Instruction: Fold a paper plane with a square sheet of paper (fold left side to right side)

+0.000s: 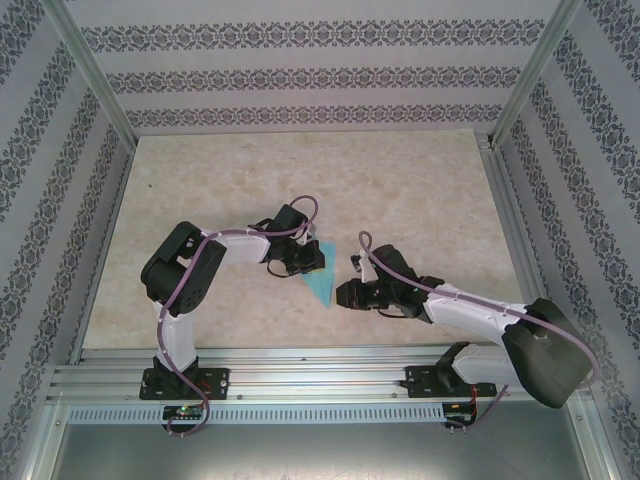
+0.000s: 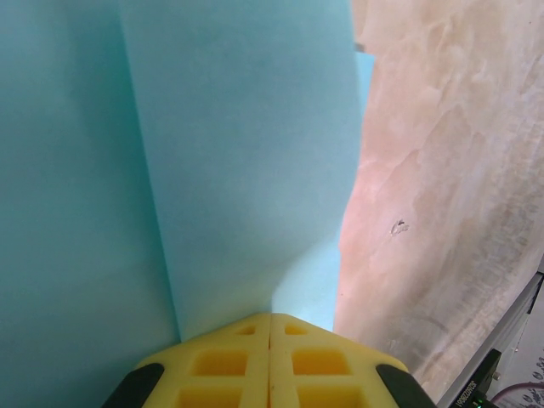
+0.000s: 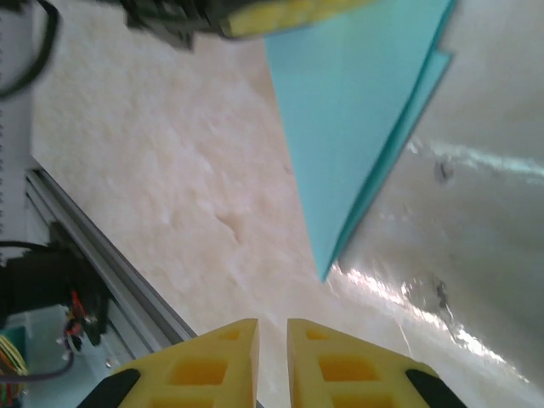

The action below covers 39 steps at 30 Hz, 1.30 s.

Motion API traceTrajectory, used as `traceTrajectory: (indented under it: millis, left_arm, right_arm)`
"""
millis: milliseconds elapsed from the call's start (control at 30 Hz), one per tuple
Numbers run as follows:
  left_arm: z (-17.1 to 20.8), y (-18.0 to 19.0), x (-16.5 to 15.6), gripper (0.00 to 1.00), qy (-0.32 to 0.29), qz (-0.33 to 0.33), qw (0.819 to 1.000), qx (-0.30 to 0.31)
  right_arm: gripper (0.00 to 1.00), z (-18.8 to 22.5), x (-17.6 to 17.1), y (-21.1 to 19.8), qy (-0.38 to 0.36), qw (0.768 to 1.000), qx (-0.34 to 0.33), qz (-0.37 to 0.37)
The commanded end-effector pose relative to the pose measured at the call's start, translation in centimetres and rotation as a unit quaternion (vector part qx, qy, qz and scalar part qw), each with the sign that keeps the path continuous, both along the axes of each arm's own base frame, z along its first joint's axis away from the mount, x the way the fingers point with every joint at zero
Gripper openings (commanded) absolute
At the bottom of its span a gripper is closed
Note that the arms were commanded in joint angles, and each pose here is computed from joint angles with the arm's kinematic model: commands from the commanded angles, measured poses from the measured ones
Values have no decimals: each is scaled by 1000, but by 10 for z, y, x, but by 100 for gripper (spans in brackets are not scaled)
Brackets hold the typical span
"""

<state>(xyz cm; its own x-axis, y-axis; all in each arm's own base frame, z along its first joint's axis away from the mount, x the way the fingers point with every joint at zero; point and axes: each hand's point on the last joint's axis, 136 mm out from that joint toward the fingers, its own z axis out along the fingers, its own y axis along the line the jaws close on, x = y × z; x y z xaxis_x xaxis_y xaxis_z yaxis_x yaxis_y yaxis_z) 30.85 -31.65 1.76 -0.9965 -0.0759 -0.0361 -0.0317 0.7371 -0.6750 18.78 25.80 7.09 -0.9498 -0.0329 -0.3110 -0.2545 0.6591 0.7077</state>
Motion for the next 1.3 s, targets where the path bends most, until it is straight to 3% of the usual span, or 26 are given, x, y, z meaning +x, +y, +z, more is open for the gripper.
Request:
traceTrajectory:
  millis: [0, 333, 633, 800, 1033, 1267]
  left_arm:
    - [-29, 28, -5, 7, 9, 23, 997, 69]
    - [-29, 27, -4, 7, 9, 25, 998, 63]
    - [-25, 23, -2, 7, 6, 21, 998, 55]
    - [3, 24, 14, 12, -17, 22, 999, 30]
    - [67, 42, 44, 19, -76, 45, 996, -16]
    - [81, 35, 22, 10, -96, 29, 993, -57]
  right_arm:
    - [15, 16, 17, 15, -15, 999, 37, -8]
    - [12, -17, 33, 47, 11, 1000, 19, -11]
    - [12, -70, 20, 25, 60, 994, -90, -17]
    - [11, -98, -4, -1, 109, 980, -163, -24]
    - [11, -111, -17, -10, 138, 975, -174, -28]
    - [10, -108, -15, -5, 133, 975, -174, -19]
